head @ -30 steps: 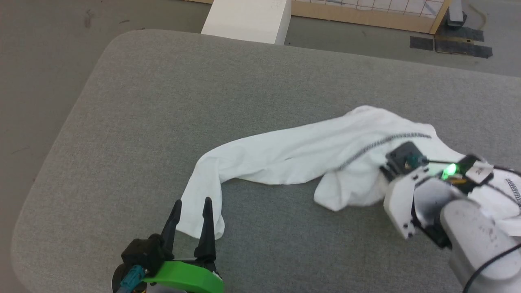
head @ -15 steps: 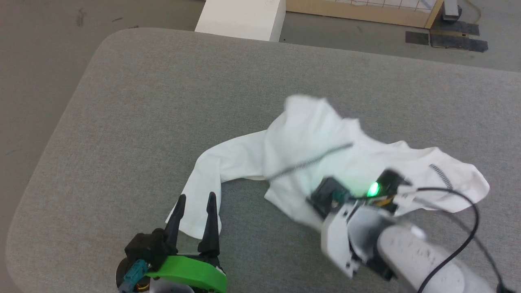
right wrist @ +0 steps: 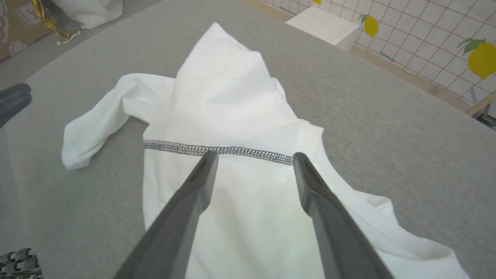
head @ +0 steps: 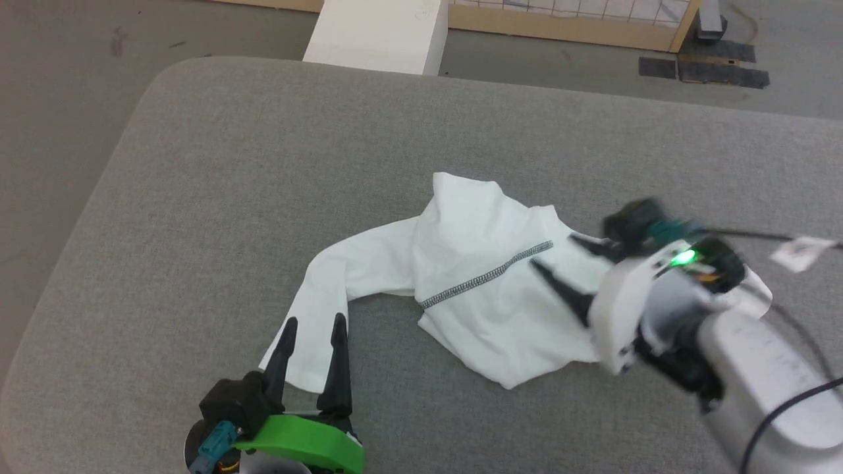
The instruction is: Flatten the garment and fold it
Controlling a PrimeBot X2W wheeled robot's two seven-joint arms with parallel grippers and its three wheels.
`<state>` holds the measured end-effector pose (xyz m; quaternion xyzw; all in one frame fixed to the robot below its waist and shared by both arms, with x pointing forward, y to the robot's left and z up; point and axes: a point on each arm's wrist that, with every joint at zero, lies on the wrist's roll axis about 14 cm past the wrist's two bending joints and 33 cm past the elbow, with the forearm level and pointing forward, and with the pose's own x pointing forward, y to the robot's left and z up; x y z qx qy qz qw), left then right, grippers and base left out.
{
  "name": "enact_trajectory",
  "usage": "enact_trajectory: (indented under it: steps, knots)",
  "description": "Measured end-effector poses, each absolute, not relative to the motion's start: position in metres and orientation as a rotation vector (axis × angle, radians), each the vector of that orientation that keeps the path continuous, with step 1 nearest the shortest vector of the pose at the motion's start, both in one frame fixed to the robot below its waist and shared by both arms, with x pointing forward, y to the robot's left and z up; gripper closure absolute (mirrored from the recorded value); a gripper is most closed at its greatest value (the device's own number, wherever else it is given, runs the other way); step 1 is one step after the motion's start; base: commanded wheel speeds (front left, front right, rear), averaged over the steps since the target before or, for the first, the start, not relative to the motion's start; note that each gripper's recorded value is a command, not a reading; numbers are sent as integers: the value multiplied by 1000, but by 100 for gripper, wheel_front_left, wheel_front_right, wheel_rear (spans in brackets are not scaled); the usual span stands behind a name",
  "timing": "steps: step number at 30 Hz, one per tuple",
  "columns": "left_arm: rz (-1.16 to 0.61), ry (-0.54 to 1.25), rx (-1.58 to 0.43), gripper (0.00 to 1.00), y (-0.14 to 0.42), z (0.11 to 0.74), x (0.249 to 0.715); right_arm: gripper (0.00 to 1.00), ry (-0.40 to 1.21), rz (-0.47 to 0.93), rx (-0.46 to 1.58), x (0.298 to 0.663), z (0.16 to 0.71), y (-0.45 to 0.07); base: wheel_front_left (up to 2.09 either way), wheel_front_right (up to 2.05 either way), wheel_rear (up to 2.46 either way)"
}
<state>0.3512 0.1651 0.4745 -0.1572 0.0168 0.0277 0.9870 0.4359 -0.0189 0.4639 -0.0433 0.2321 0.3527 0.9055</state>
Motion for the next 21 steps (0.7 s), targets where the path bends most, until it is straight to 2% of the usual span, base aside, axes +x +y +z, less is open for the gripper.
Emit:
enact_trajectory:
  steps: [5, 9, 15, 21]
  knots:
    - [47, 38, -318, 0, 162, 474, 351, 0, 416, 508, -139, 482, 494, -92, 0, 0, 0]
    - [49, 44, -318, 0, 162, 472, 350, 0, 485, 352, -263, 497, 486, -152, 0, 0, 0]
    - [65, 52, -315, 0, 166, 469, 347, 0, 798, 283, -298, 463, 425, -188, 0, 0, 0]
    - [80, 65, -313, 0, 170, 465, 347, 0, 871, 223, -289, 455, 408, -212, 0, 0, 0]
